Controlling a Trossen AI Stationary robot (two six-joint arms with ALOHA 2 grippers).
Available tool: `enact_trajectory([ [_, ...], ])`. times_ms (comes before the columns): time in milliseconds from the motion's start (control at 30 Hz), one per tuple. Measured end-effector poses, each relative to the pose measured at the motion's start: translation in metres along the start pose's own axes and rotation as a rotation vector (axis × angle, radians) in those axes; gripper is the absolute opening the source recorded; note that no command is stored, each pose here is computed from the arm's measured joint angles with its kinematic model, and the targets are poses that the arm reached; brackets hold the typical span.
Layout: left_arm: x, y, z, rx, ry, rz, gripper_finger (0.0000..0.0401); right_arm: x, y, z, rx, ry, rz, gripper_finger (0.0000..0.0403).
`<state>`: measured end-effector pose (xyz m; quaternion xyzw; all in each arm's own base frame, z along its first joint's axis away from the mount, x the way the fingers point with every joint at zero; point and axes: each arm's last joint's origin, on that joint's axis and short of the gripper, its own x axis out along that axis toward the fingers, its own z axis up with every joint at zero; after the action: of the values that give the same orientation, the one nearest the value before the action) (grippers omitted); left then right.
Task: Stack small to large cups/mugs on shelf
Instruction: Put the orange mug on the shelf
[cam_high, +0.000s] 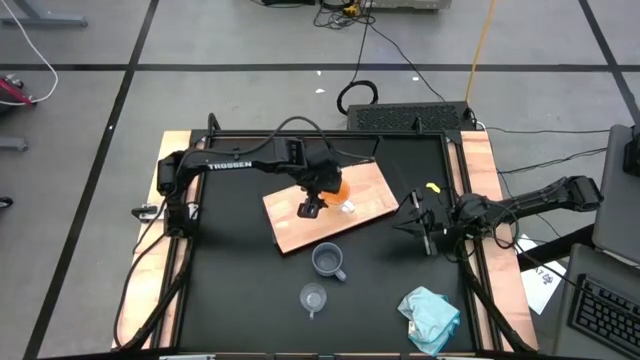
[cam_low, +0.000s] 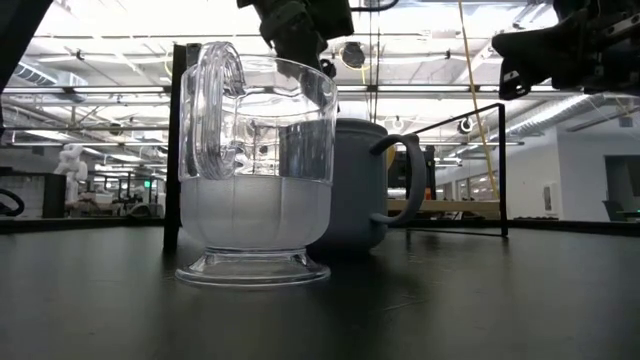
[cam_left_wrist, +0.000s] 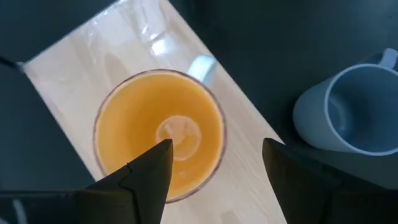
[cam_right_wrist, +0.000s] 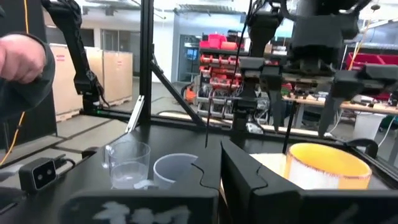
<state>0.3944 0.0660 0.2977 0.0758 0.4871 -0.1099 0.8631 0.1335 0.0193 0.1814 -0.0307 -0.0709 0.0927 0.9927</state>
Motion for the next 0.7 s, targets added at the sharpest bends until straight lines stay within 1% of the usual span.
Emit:
enact_trajectory([
  [200, 0.001, -0.002, 0.002, 0.017, -0.005, -0.002, 0.0251, 0.000, 0.000, 0.000, 0.000, 0.000, 0.000, 0.0000],
  [433, 0.024, -0.001, 0.000, 0.035, 0.037, -0.021, 0.0251, 0.000, 0.000, 0.000, 0.003, 0.000, 0.000, 0.0000],
  [533, 0.032, 0.002, -0.002, 0.037, 0.057, -0.009, 0.0250, 0.000, 0.000, 0.000, 0.003, 0.000, 0.000, 0.0000],
  [700, 0.031, 0.002, -0.001, 0.056, 0.055, -0.006, 0.0250, 0.000, 0.000, -0.001, 0.003, 0.006, 0.000, 0.0000],
])
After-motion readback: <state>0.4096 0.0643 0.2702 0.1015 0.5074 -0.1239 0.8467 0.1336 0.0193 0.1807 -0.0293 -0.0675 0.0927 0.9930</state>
